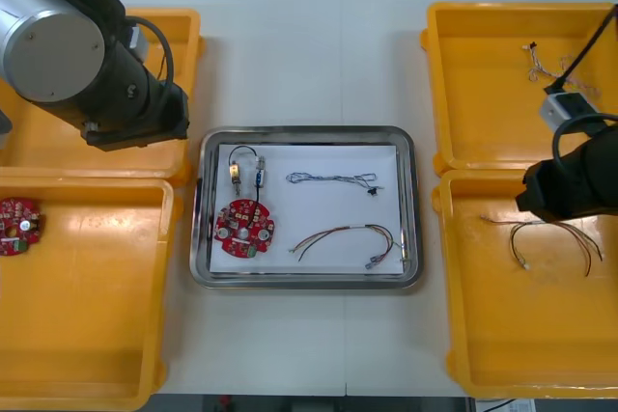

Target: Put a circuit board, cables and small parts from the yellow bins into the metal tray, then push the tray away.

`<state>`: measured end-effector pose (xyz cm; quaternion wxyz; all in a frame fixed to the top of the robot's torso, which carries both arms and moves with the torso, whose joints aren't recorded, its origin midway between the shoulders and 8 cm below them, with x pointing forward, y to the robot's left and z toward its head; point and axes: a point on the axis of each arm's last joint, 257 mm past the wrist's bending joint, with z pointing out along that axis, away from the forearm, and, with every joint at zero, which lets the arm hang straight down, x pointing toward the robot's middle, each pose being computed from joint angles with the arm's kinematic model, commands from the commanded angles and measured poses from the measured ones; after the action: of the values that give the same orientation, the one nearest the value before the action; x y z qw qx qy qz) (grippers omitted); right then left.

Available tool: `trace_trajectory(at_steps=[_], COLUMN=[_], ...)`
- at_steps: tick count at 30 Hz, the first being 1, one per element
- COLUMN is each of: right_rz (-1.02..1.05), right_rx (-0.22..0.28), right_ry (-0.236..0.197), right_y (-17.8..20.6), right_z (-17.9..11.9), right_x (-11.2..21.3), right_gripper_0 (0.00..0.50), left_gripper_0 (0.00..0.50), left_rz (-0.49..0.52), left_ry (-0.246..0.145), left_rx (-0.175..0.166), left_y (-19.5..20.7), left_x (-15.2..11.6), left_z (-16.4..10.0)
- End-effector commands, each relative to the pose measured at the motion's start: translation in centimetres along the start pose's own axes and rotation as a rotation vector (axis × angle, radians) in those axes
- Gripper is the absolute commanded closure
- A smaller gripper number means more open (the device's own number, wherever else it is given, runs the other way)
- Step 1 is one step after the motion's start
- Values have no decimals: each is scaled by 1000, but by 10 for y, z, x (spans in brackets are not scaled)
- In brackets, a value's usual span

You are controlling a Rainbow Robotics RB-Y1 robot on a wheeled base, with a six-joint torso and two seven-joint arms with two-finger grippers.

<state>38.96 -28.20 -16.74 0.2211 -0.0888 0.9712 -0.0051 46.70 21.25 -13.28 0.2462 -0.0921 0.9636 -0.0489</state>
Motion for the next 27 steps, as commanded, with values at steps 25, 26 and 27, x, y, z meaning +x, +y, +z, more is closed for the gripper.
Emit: trace_trajectory(at_steps=[25, 26, 27], right_rz=[-743, -764, -786], right_rx=[-114, -121, -130], right_ry=[-2, -4, -3], right_y=[156, 161, 167], right_z=[13, 15, 17], right_x=[-4, -4, -2], right_gripper_0=[0, 0, 0], left_gripper_0=[0, 0, 0], left_rz=[-8, -10, -10], left_ry=[-1, -4, -8], left_rx=[-86, -89, -92], left_y=[197, 197, 198], left_x=[1, 1, 1], left_z=[-52, -53, -53])
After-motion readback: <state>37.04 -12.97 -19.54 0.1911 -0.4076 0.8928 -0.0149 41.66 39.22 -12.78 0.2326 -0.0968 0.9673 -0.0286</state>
